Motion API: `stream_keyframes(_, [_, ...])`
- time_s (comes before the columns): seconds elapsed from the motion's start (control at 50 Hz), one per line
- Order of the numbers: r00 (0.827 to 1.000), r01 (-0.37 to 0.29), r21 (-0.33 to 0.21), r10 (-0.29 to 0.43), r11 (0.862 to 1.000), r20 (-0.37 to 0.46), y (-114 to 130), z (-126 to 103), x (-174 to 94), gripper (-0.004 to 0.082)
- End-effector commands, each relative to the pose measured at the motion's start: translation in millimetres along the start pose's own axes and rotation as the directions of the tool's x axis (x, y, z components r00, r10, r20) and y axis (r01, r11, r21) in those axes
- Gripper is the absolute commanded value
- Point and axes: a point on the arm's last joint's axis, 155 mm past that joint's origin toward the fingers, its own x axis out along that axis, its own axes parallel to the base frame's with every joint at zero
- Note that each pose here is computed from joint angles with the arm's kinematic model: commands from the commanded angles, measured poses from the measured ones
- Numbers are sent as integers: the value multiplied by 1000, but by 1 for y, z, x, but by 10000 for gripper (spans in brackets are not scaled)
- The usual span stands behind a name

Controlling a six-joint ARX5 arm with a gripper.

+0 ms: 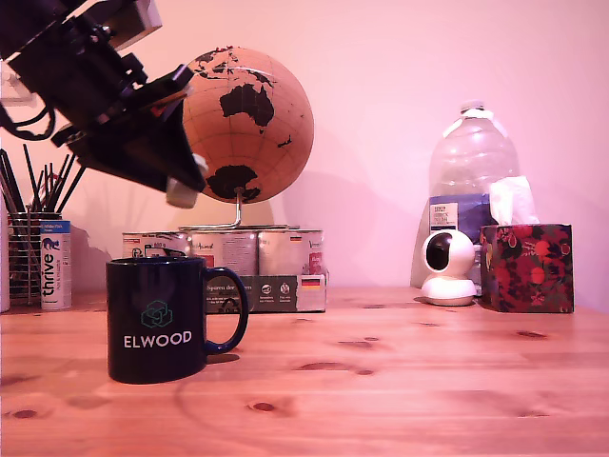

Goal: Pick up the coffee capsules from the table one by one and drop them inside the nearest coffee cup

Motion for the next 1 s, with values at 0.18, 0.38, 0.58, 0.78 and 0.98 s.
stream_keyframes(0.18, [1000,-6,-5,6,1000,-28,0,-24,-7,196])
stream_keyframes(0.38, [999,-10,-8,10,1000,-46,-1,-37,-13,196])
stream_keyframes(0.58, [994,-38,-4,37,999,-101,4,-51,-14,196])
stream_keyframes(0.78, [993,-58,14,59,998,-104,8,-52,-14,196])
stream_keyframes(0.98, [991,-88,21,90,996,-98,14,-50,-14,196])
